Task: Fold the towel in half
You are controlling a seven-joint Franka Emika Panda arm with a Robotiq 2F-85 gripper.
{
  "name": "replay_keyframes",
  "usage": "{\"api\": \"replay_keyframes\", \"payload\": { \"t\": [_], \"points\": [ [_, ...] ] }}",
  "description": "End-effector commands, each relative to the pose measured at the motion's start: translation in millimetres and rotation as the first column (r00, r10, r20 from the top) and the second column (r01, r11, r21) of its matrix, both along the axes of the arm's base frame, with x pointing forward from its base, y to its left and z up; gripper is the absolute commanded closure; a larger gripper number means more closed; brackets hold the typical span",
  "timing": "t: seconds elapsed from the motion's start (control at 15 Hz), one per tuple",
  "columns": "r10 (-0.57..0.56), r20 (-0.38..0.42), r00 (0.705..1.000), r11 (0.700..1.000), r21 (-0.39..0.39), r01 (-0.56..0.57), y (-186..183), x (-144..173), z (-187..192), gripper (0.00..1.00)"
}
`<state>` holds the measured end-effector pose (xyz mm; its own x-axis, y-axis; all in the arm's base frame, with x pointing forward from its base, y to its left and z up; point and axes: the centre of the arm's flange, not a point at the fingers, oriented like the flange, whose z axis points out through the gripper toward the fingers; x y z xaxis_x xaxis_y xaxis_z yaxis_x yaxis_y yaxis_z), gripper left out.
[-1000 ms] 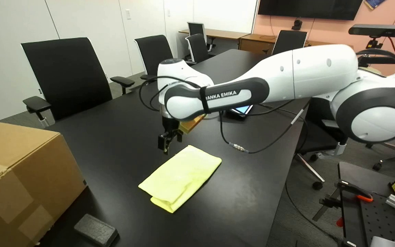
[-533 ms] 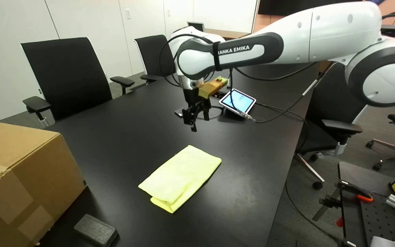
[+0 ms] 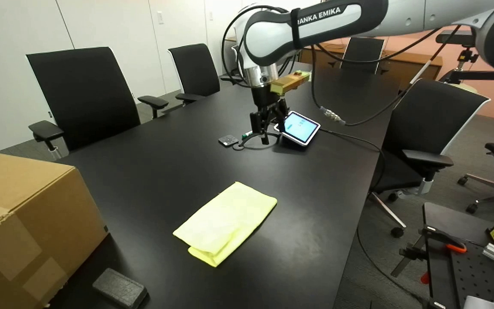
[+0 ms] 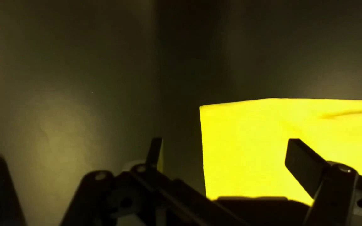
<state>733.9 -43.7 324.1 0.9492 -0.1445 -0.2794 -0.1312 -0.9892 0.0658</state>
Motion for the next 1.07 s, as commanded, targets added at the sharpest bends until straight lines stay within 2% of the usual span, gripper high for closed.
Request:
{"api": "replay_keyframes", "payload": {
  "t": [0.0, 0.33, 0.73, 0.87, 1.0],
  "points": [
    [-0.048, 0.001, 0.999, 0.998, 0.037, 0.048, -19.2, -78.0, 25.1, 0.0],
    [-0.028, 0.012, 1.0, 0.997, 0.067, 0.027, -55.2, -118.0, 56.7, 0.0],
    [0.072, 0.033, 0.997, 0.994, 0.081, -0.074, -106.4, -184.3, 96.4, 0.0],
    [0.105, 0.074, 0.992, 0.991, 0.073, -0.11, -125.7, -211.2, 109.3, 0.0],
    [0.101, 0.156, 0.983, 0.992, 0.06, -0.112, -146.0, -238.0, 123.9, 0.0]
  ]
}}
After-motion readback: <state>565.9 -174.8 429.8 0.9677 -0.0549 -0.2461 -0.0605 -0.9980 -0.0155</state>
